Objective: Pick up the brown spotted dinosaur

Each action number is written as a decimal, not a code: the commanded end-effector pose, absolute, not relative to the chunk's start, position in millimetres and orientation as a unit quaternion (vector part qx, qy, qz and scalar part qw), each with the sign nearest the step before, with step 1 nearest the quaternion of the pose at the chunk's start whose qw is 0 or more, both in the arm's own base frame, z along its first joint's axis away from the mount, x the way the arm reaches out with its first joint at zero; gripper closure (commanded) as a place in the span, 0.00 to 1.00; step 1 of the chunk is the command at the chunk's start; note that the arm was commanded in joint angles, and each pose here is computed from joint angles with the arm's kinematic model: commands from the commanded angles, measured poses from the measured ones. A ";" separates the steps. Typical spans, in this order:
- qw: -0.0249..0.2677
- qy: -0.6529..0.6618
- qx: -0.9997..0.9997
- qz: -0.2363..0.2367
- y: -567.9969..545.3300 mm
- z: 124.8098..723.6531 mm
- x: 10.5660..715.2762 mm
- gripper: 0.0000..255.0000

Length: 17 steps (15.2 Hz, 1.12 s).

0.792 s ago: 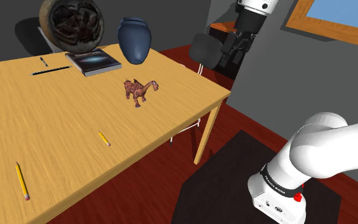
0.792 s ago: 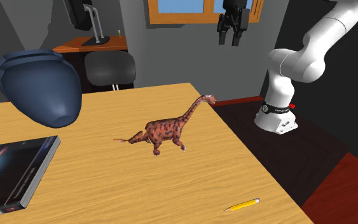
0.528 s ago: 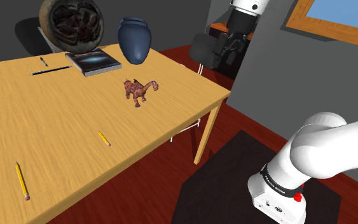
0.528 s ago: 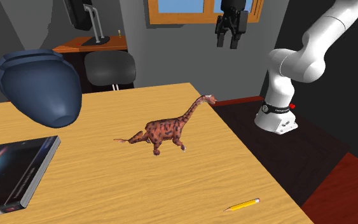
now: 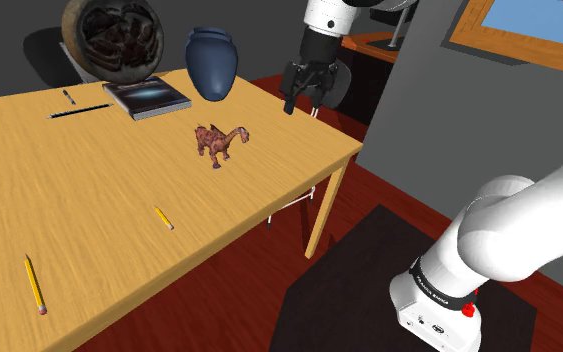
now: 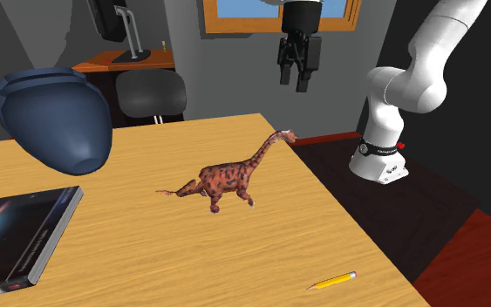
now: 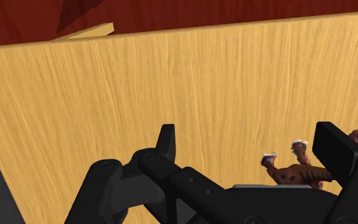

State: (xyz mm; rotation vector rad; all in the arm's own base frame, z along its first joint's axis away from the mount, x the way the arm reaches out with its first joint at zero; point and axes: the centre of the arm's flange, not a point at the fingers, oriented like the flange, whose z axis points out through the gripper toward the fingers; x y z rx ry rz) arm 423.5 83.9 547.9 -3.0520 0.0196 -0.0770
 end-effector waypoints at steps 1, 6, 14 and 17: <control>0.042 0.009 -0.999 -0.022 101.3 536.5 443.3 0.00; 0.035 0.013 -0.999 -0.015 144.7 513.6 491.5 0.00; 0.024 0.019 -1.000 -0.004 212.6 474.2 568.6 0.00; 0.024 0.019 -1.000 -0.004 212.8 463.5 568.9 0.00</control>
